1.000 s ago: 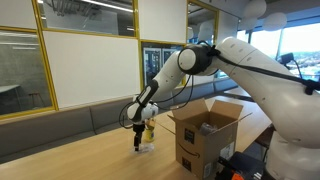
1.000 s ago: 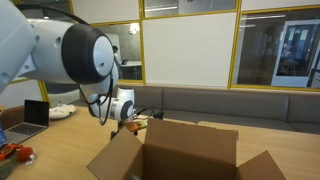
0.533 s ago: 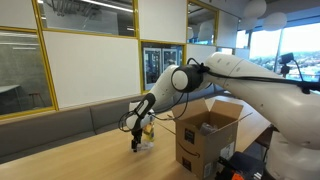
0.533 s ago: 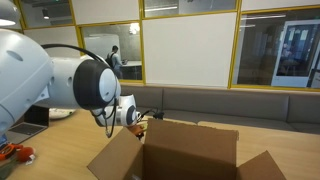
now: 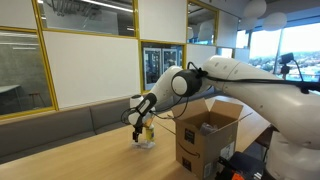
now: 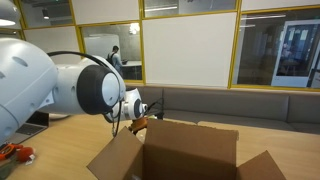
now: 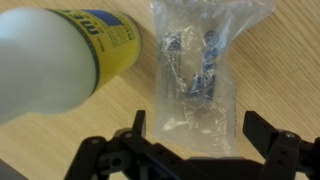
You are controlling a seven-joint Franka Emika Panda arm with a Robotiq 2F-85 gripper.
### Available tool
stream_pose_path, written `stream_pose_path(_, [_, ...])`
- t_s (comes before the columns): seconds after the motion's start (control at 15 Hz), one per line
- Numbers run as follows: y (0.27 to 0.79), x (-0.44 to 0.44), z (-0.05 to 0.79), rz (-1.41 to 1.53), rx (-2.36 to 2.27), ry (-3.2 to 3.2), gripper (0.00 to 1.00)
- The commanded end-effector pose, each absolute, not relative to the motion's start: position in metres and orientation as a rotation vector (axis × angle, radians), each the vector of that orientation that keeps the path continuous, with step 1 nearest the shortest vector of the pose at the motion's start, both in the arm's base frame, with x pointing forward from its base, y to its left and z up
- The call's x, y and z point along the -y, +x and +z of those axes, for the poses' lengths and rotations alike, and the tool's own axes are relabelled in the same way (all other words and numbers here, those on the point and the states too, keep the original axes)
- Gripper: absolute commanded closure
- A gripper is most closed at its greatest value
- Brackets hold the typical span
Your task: Pick up the plastic bag and bottle from the table and put them in the box.
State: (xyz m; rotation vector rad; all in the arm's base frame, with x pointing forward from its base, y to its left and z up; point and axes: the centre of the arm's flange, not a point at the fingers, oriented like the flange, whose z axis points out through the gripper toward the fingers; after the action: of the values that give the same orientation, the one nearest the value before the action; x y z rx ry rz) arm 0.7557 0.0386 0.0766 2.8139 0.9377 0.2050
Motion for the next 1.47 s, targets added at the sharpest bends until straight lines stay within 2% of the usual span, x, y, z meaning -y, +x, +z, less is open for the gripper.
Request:
stream_pose_path(0.0, [0.772,-0.029,0.071,0.231,-0.887,2.779,0.00])
stream_pose_path(0.8, [0.760,-0.024,0.012,0.143,-0.859,2.888,0.00])
stream_pose_path(0.87, [0.759,-0.023,0.010,0.142,-0.860,2.890,0.04])
stream_pose_path(0.93, [0.758,-0.024,0.010,0.141,-0.862,2.893,0.26])
stream_pose_path(1.07, [0.757,-0.024,0.012,0.141,-0.858,2.894,0.31])
stream_pose_path(1.4, [0.753,-0.027,0.034,0.151,-0.831,2.889,0.71])
